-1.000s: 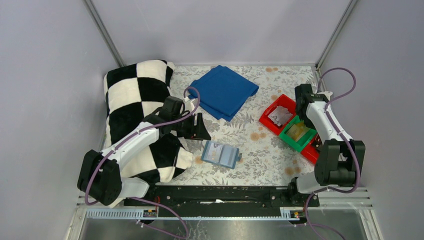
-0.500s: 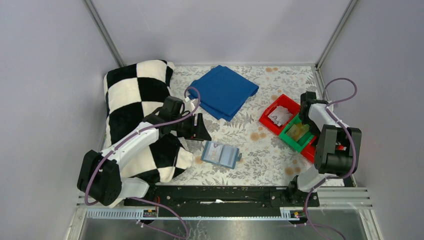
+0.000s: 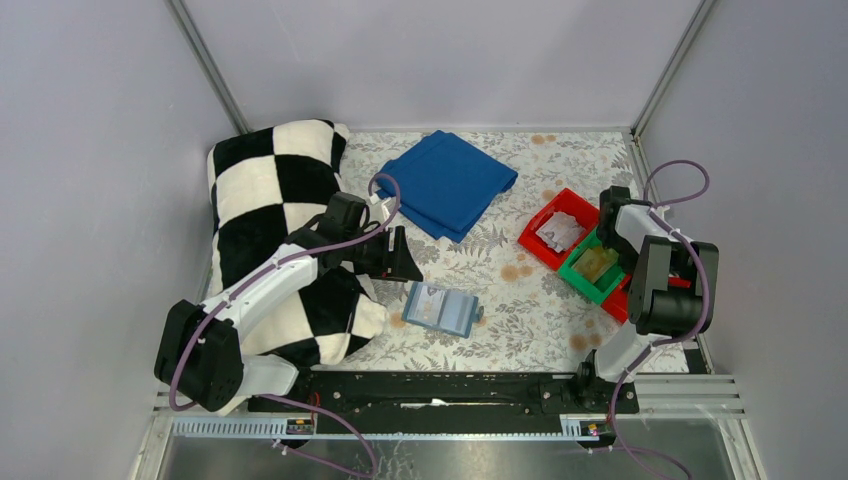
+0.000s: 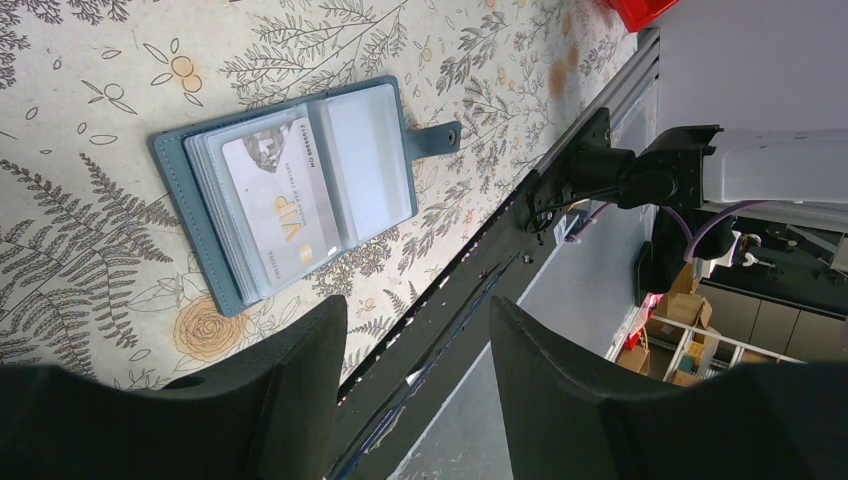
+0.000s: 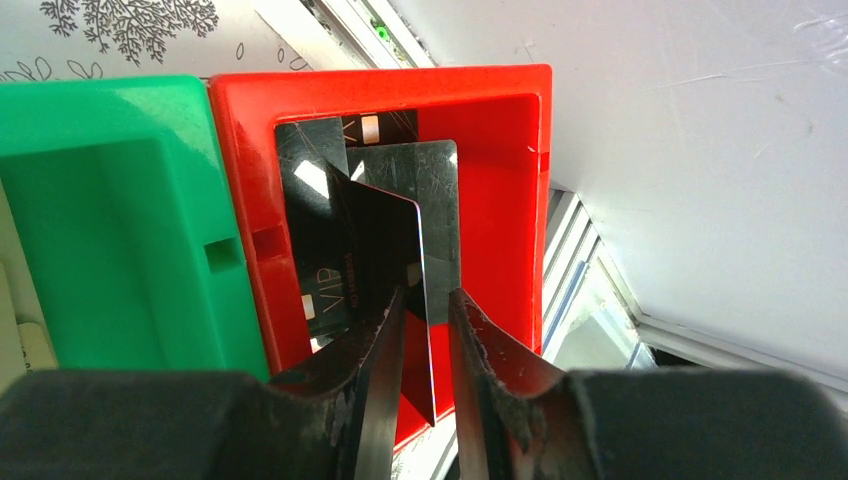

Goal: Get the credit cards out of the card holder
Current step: Place the credit card in the storage box, then reset both arms

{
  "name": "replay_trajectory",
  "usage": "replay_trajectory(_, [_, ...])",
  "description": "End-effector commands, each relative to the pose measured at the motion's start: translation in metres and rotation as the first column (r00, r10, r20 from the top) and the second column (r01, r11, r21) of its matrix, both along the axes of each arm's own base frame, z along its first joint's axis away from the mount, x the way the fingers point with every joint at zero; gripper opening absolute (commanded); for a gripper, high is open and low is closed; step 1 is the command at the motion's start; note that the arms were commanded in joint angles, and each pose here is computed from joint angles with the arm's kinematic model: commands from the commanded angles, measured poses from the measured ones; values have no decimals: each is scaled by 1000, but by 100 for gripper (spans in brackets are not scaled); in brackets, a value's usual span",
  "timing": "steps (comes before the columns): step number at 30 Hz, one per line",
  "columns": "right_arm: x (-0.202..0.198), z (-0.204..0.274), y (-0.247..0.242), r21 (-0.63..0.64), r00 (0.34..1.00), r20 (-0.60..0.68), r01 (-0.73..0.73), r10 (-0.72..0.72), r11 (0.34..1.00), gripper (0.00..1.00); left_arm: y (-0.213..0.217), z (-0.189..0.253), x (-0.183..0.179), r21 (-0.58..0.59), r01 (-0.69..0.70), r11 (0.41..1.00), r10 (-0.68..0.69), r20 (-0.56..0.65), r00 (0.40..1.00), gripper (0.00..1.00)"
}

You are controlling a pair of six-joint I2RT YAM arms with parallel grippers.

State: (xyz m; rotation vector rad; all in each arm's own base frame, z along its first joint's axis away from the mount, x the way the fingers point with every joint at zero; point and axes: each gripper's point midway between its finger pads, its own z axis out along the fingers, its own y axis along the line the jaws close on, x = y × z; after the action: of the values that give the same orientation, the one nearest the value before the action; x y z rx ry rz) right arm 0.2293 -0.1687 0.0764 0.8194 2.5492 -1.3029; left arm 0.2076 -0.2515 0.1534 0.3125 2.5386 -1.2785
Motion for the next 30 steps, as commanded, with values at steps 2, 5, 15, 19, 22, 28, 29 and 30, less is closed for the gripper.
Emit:
replay_trajectory(2, [5,21,-1,-15,996,86,32,-31,999,31,-5,21,5,-46,19,999,-17,58,998,59])
replay_trajectory(5, [12,28,5,38,989,143,26,-31,999,39,-4,21,4,-44,21,999,-18,62,998,59])
replay_trajectory(15, [47,65,43,263,906,422,-127,4,957,62,-1,26,5,-35,7,999,-4,90,996,59])
replay_trajectory(19, [72,91,78,359,811,579,-348,86,866,85,4,36,9,-5,-9,1000,9,128,992,59])
replay_trajectory(22, [82,130,110,354,661,740,-539,123,764,98,11,54,18,25,-53,998,46,201,978,60])
replay_trajectory(28, [79,224,174,147,248,961,-838,127,526,100,23,97,33,62,-129,990,103,318,942,61])
replay_trajectory(29, [74,237,182,108,191,974,-864,121,492,100,24,107,33,56,-133,990,107,336,936,61])
replay_trajectory(30, [71,248,191,72,138,984,-887,112,456,100,25,116,34,49,-142,989,115,359,926,62])
